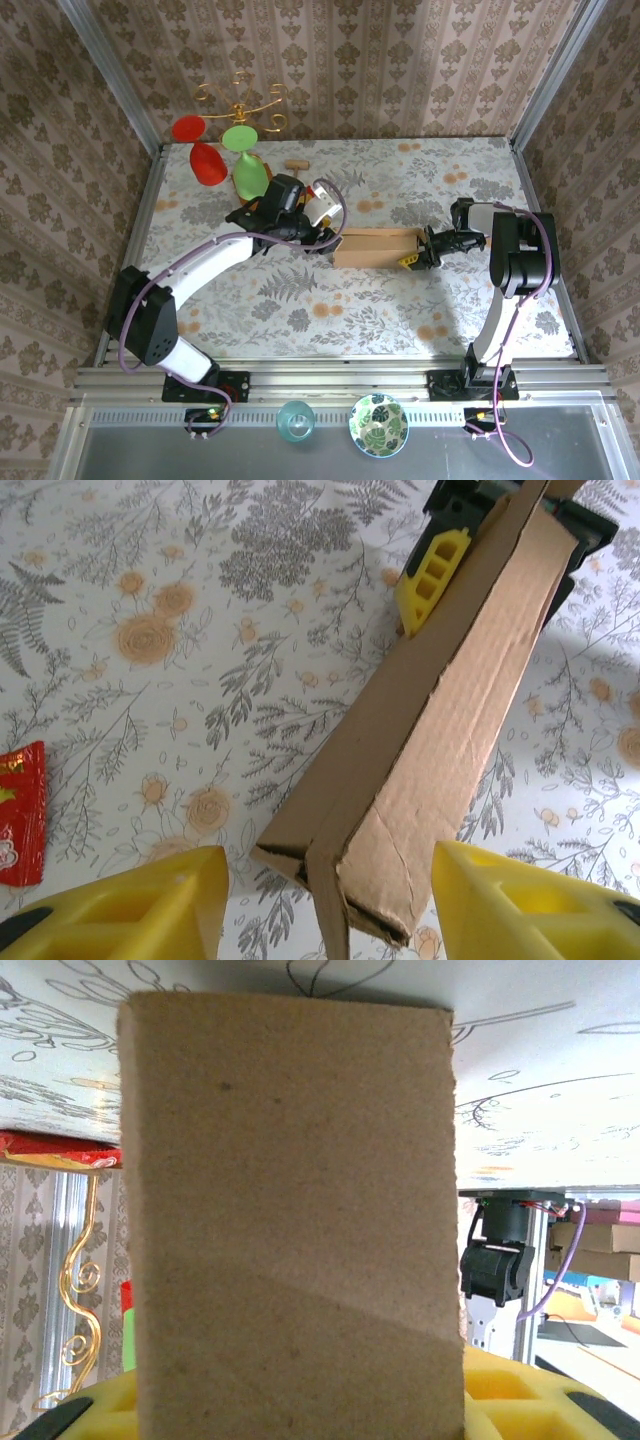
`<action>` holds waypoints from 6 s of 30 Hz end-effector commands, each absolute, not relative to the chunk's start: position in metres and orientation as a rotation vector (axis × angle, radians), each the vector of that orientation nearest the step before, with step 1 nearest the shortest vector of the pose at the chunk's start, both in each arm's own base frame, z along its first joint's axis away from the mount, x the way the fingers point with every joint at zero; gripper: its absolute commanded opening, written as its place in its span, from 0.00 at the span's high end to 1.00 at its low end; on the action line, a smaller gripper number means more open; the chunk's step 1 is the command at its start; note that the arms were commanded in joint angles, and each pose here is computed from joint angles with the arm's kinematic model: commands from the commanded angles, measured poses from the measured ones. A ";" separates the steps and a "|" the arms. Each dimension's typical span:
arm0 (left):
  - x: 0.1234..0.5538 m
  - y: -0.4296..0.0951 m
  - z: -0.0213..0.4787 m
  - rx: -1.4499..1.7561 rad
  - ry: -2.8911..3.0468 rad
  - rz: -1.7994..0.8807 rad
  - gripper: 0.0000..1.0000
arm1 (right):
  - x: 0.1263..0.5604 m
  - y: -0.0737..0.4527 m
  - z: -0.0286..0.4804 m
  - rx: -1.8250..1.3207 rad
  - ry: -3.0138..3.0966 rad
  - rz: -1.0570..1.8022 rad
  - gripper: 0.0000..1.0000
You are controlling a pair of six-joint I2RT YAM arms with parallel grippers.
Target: Fold the paper box
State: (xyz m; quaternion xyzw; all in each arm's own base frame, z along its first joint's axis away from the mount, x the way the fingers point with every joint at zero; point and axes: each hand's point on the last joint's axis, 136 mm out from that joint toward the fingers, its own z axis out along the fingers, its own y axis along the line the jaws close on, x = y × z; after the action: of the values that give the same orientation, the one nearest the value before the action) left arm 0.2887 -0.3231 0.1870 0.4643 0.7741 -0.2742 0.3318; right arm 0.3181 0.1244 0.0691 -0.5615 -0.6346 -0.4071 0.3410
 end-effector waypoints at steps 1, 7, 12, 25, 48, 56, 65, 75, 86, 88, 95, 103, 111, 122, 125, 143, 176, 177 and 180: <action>0.292 -0.324 0.186 1.238 2.036 -0.688 0.47 | 0.323 0.115 0.047 -1.533 -1.679 -0.977 0.63; 0.300 -0.329 0.180 1.222 2.077 -0.669 0.58 | 0.327 0.114 0.046 -1.542 -1.680 -0.979 0.63; 0.308 -0.335 0.178 1.203 2.111 -0.662 0.70 | 0.328 0.114 0.046 -1.548 -1.679 -0.976 0.63; 0.300 -0.343 0.165 1.203 2.173 -0.641 0.74 | 0.333 0.110 0.043 -1.583 -1.667 -0.985 0.64; 0.304 -0.328 0.157 1.094 2.243 -0.547 0.85 | 0.343 0.105 0.043 -1.625 -1.669 -1.000 0.61; 0.304 -0.331 0.153 1.098 2.250 -0.545 0.89 | 0.353 0.100 0.061 -1.612 -1.758 -1.024 0.37; 0.305 -0.333 0.145 1.100 2.249 -0.505 0.93 | 0.356 0.093 0.080 -1.594 -1.845 -1.033 0.26; 0.305 -0.335 0.140 1.127 2.245 -0.449 0.94 | 0.360 0.077 0.093 -1.619 -1.931 -1.025 0.20; 0.309 -0.333 0.135 1.128 2.246 -0.400 0.95 | 0.378 0.035 0.151 -1.545 -2.407 -0.964 0.17; 0.310 -0.333 0.136 1.131 2.241 -0.396 0.95 | 0.389 0.023 0.177 -1.472 -2.627 -0.943 0.18; 0.311 -0.335 0.137 1.143 2.227 -0.386 0.95 | 0.411 0.023 0.242 -0.716 -3.413 -0.678 0.49; 0.310 -0.337 0.140 1.173 2.207 -0.380 0.96 | 0.413 0.065 0.233 0.005 -3.604 -0.378 0.63; 0.309 -0.340 0.138 1.208 2.199 -0.381 0.96 | 0.413 0.055 0.223 0.192 -3.591 -0.277 0.64; 0.309 -0.337 0.131 1.251 2.204 -0.395 0.96 | 0.406 0.070 0.194 0.549 -3.476 -0.373 0.63; 0.309 -0.338 0.130 1.251 2.202 -0.398 0.96 | 0.411 0.076 0.193 0.593 -3.457 -0.420 0.64; 0.313 -0.340 0.132 1.258 2.200 -0.394 0.96 | 0.423 0.082 0.179 0.623 -3.408 -0.441 0.68; 0.312 -0.339 0.132 1.248 2.201 -0.398 0.97 | 0.427 0.079 0.168 0.611 -3.416 -0.276 0.81; 0.312 -0.339 0.132 1.248 2.202 -0.397 0.97 | 0.427 0.078 0.168 0.607 -3.419 -0.267 0.81; 0.312 -0.339 0.133 1.246 2.201 -0.395 0.97 | 0.427 0.077 0.165 0.602 -3.415 -0.244 0.84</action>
State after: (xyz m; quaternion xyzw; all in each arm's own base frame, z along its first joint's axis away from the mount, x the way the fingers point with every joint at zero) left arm 0.3198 -0.3485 0.1540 0.4533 0.8134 -0.1664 0.3244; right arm 0.4273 0.0794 0.1721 0.1705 -0.9656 -0.0841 -0.1772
